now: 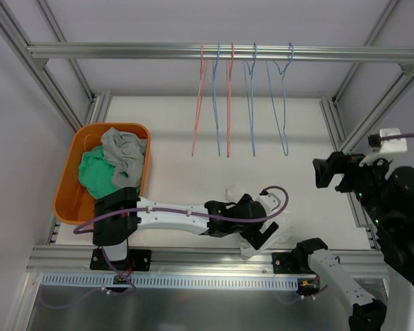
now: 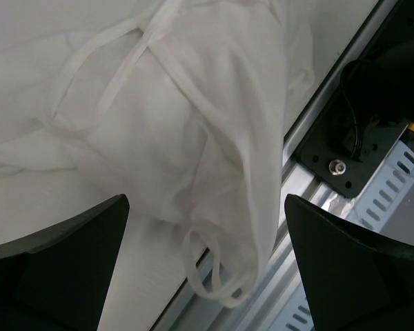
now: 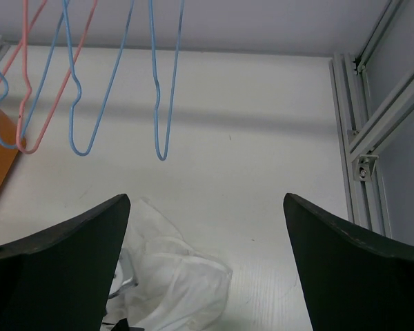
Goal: Remove the tank top from the hanger
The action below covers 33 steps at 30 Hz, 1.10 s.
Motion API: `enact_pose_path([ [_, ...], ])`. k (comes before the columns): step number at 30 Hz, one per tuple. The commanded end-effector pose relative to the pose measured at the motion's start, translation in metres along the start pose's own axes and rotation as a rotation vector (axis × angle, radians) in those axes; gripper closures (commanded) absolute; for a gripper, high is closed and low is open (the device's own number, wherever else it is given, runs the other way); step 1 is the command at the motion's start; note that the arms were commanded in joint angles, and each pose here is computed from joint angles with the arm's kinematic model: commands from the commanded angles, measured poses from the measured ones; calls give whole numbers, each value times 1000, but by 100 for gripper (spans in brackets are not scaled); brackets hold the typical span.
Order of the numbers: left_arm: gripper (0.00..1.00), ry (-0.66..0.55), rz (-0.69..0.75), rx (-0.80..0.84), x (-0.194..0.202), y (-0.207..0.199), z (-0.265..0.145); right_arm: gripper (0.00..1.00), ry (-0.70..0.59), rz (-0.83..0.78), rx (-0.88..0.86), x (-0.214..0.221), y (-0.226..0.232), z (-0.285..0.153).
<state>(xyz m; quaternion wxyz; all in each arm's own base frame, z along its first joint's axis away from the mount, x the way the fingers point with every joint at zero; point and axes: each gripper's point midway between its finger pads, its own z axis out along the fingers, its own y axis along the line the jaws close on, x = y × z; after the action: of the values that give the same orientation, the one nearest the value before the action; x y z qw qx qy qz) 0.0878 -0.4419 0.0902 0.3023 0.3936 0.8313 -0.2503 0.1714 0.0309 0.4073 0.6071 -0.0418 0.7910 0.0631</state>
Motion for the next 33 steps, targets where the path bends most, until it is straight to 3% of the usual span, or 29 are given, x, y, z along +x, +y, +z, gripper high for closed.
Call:
enact_pose_path([
  [1,1,-73,27,23,-34,-19,16,1,-32,5,10,7,-5,-20],
  [8,1,-76,35,-58,-39,-19,63,1,-38,-19,-16,14,-4,-38],
  [11,1,-40,55,-149,-18,-4,92,0,-29,-32,-33,19,-2,-40],
  [16,2,5,73,-200,6,0,103,1,-20,-45,-11,25,-6,-39],
  [19,26,49,61,-203,28,5,102,0,-29,-44,-7,24,-7,-42],
  [20,56,61,59,-210,34,8,98,1,-34,-42,-7,24,-7,-42],
  [21,71,62,52,-227,37,12,95,1,-35,-41,-9,24,-7,-42],
  [24,100,73,39,-261,49,22,79,1,-35,-44,3,25,-9,-40],
  [33,100,12,-39,-495,57,84,-2,1,-52,-40,35,28,-15,-38],
])
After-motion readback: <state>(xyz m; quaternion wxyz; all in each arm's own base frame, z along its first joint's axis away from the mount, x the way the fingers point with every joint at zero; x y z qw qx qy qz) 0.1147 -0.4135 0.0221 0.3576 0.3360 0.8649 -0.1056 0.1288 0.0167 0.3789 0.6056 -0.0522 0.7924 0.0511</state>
